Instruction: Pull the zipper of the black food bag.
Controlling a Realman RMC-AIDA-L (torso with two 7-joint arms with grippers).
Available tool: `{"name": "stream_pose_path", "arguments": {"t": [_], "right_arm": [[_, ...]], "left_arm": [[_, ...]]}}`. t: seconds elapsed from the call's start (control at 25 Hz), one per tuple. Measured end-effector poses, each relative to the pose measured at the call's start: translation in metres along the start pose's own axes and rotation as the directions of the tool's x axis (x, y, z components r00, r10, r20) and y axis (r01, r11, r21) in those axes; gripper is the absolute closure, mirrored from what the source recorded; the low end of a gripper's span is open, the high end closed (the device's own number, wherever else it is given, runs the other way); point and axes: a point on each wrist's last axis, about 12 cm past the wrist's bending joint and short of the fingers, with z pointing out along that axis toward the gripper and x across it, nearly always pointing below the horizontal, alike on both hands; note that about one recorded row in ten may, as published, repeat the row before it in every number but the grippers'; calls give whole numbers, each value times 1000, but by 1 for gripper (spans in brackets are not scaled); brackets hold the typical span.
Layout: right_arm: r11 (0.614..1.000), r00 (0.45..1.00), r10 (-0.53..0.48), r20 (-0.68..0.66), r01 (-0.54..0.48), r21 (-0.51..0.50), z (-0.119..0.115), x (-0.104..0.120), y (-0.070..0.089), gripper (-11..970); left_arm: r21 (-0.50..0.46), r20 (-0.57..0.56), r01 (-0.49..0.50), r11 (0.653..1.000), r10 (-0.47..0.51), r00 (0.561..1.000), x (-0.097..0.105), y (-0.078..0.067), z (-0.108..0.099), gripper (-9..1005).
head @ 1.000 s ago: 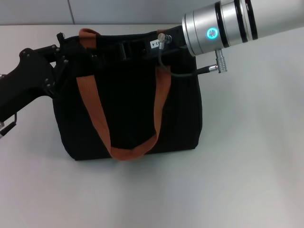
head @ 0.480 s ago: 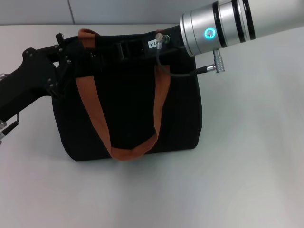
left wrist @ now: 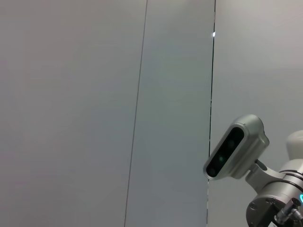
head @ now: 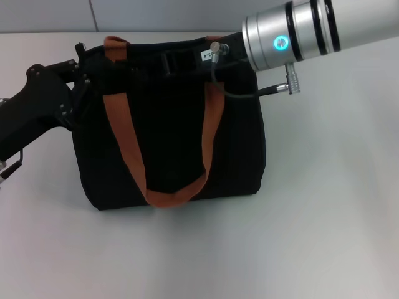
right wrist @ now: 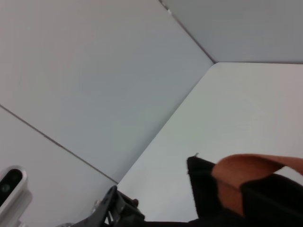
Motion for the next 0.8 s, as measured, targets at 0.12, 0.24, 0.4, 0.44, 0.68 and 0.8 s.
{"name": "stream_pose_path", "arguments": {"t": [0.12, 0.24, 0.4, 0.44, 0.68, 0.8], "right_arm": [[999, 1000, 3, 7, -4, 35, -9, 0, -2, 942], [997, 1000, 9, 13, -10, 76, -18, 2, -5, 952], [990, 999, 34, 34, -38, 137, -35, 8, -11, 959], [987, 999, 36, 41, -42, 155, -41, 10, -12, 959], [973, 994, 46, 96, -67, 219, -72, 20, -14, 960], [970, 985, 71, 157, -105, 219, -95, 28, -18, 960]], "left_arm": [[-1, 0, 0, 1000, 0, 1000, 0, 0, 0, 983], [-3, 1, 0, 1000, 0, 1000, 0, 0, -1, 984], [-12, 6, -2, 1000, 2, 1000, -1, 1, -2, 985], [-14, 8, -2, 1000, 2, 1000, -1, 1, -2, 985], [-18, 9, -4, 1000, 5, 1000, -2, 2, -3, 984], [-20, 8, -5, 1000, 6, 1000, -2, 2, -3, 983]]}}
